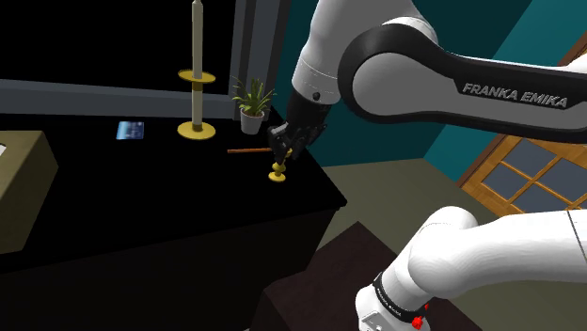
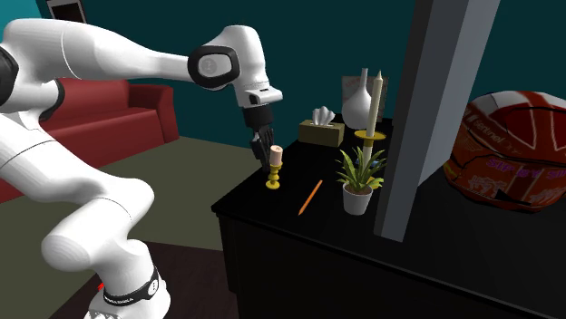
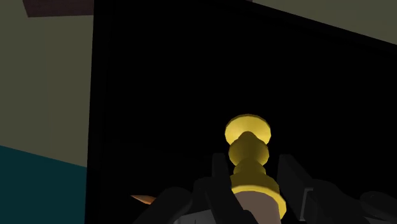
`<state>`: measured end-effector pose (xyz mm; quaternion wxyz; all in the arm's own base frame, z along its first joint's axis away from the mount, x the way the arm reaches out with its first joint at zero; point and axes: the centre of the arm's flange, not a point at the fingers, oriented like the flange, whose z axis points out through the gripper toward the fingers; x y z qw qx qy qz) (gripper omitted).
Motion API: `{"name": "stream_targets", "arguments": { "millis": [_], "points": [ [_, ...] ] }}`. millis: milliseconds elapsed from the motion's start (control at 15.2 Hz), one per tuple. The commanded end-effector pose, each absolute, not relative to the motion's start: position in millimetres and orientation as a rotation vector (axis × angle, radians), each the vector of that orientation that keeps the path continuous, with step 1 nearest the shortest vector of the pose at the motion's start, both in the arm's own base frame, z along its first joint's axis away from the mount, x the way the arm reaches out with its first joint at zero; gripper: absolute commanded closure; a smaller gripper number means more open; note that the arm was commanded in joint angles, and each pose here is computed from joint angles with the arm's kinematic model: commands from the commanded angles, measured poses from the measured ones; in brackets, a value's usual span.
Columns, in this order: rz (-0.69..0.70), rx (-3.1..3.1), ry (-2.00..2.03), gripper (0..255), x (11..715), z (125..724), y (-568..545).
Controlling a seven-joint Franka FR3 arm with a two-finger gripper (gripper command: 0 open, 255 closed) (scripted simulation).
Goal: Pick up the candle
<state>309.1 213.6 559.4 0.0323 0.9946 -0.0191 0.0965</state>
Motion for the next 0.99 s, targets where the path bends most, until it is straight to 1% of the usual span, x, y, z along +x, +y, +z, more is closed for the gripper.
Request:
{"name": "stream_targets", "arguments": {
  "millis": [0, 792, 924],
  "points": [
    [0.296, 3.062, -0.059, 255, 309, 569, 214],
    [0.296, 3.062, -0.059, 255, 309, 632, 214],
    [0.296, 3.062, -0.059, 255, 309, 633, 214]
  ]
}}
